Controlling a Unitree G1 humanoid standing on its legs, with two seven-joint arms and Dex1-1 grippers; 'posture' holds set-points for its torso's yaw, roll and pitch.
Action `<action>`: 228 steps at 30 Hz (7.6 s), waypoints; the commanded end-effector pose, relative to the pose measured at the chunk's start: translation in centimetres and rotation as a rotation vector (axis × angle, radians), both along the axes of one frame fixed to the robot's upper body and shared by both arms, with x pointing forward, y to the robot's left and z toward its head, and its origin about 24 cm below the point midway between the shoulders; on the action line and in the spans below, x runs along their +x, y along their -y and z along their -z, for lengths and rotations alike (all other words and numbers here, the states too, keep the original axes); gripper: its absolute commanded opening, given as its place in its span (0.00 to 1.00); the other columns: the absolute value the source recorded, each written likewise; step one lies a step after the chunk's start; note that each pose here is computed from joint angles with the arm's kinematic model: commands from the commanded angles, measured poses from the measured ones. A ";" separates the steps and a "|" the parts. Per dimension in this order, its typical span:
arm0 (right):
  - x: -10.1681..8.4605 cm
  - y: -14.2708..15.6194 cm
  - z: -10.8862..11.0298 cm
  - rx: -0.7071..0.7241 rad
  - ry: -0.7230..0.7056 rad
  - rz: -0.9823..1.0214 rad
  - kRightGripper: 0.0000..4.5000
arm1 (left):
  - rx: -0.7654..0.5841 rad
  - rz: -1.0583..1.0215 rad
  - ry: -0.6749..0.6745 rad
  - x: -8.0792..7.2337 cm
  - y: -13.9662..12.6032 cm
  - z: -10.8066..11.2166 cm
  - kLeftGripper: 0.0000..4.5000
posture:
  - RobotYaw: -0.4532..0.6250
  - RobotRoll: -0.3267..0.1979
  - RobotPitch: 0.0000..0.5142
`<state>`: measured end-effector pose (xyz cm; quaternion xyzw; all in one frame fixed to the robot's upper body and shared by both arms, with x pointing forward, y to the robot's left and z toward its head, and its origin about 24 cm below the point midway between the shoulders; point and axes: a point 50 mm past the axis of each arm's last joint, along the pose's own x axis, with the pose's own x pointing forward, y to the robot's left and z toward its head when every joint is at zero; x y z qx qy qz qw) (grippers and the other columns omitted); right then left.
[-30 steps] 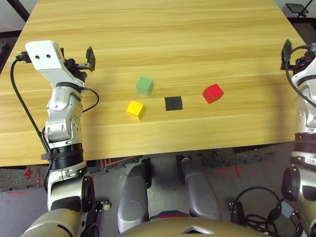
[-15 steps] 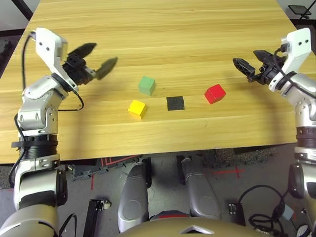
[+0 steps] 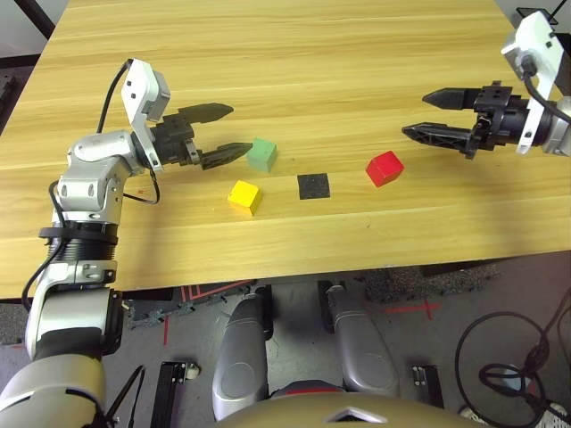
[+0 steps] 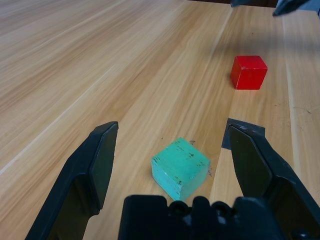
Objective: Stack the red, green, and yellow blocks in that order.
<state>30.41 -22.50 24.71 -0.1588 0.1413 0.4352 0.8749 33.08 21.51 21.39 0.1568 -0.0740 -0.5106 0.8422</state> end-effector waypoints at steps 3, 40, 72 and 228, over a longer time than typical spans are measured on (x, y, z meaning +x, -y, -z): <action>-0.7 -3.0 1.5 -0.066 -0.031 0.067 1.00 | 0.012 0.008 -0.001 0.4 0.4 0.5 0.99 | 0.57 0.55 0.51; -1.2 -3.2 7.7 -0.098 -0.082 0.266 1.00 | 0.035 0.106 0.017 -0.1 1.6 0.7 0.99 | 0.58 0.59 0.51; -0.9 -7.1 2.5 -0.161 -0.005 -0.437 0.45 | -0.004 0.110 0.010 -0.1 2.8 1.0 1.00 | 0.60 0.57 0.51; -0.9 -1.1 2.9 0.121 0.120 -0.359 1.00 | 0.604 0.275 0.057 4.8 4.0 1.2 0.79 | 0.52 0.68 0.52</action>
